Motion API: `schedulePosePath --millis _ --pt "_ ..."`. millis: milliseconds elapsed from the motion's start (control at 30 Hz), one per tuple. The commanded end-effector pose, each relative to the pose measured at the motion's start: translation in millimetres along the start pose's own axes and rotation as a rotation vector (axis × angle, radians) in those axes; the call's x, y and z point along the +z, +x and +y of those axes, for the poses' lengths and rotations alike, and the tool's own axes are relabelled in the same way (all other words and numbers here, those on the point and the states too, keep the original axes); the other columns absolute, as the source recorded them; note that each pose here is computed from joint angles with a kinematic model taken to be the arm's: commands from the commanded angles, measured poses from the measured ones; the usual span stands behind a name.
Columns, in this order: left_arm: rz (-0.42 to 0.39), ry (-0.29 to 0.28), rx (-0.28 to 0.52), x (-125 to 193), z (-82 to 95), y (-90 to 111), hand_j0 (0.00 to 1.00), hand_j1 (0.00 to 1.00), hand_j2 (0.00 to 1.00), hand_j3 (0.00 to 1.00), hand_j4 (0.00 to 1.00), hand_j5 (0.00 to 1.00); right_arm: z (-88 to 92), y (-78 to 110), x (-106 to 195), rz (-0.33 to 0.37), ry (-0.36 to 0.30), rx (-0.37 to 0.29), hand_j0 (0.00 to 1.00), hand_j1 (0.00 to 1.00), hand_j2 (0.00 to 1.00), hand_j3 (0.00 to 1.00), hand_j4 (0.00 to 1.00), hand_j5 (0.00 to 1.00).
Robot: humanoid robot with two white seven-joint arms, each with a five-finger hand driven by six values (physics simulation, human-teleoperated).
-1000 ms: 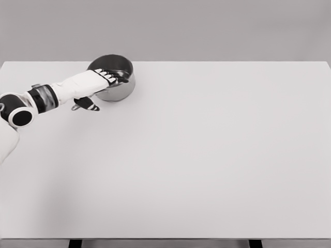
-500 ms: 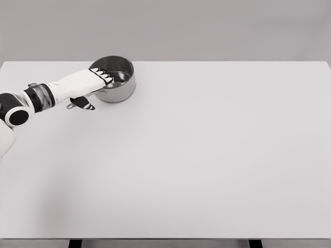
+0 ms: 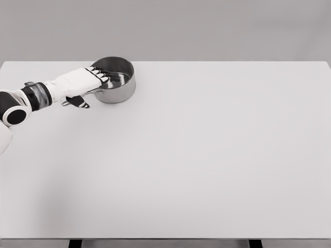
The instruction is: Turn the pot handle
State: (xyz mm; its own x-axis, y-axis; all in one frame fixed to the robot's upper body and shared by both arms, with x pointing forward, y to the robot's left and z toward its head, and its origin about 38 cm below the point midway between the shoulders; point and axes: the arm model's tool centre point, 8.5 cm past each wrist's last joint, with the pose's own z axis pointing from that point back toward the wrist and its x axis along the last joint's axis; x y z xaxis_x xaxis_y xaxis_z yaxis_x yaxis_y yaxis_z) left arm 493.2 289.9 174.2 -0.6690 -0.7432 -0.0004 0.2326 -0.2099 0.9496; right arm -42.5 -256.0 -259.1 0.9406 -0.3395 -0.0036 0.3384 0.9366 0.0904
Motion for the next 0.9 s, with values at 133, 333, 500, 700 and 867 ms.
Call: schedulePosePath --millis 133,333,500,700,867 --pt "0.024 0.002 -0.009 4 2.0 -6 1.00 1.00 1.00 1.00 1.00 1.00 0.0 0.0 0 0.000 0.000 0.000 1.00 1.00 1.00 1.00 1.00 1.00" --pt "0.032 -0.002 -0.012 7 1.7 -9 1.00 1.00 1.00 1.00 1.00 1.00 0.0 0.0 0 0.000 0.000 0.000 1.00 1.00 1.00 1.00 1.00 1.00" --pt "0.058 -0.004 -0.016 17 2.9 -19 1.00 1.00 1.00 1.00 1.00 1.00 0.0 0.0 0 0.000 0.000 0.000 1.00 1.00 1.00 1.00 1.00 1.00" --pt "0.084 0.011 -0.006 25 5.2 -27 1.00 1.00 1.00 1.00 1.00 1.00 0.0 0.0 0 0.000 0.000 0.000 1.00 1.00 1.00 1.00 1.00 1.00" --pt "0.107 0.005 0.008 31 1.8 -35 1.00 1.00 1.00 1.00 1.00 1.00 0.0 0.0 0 0.000 0.000 0.000 1.00 1.00 1.00 1.00 1.00 1.00"
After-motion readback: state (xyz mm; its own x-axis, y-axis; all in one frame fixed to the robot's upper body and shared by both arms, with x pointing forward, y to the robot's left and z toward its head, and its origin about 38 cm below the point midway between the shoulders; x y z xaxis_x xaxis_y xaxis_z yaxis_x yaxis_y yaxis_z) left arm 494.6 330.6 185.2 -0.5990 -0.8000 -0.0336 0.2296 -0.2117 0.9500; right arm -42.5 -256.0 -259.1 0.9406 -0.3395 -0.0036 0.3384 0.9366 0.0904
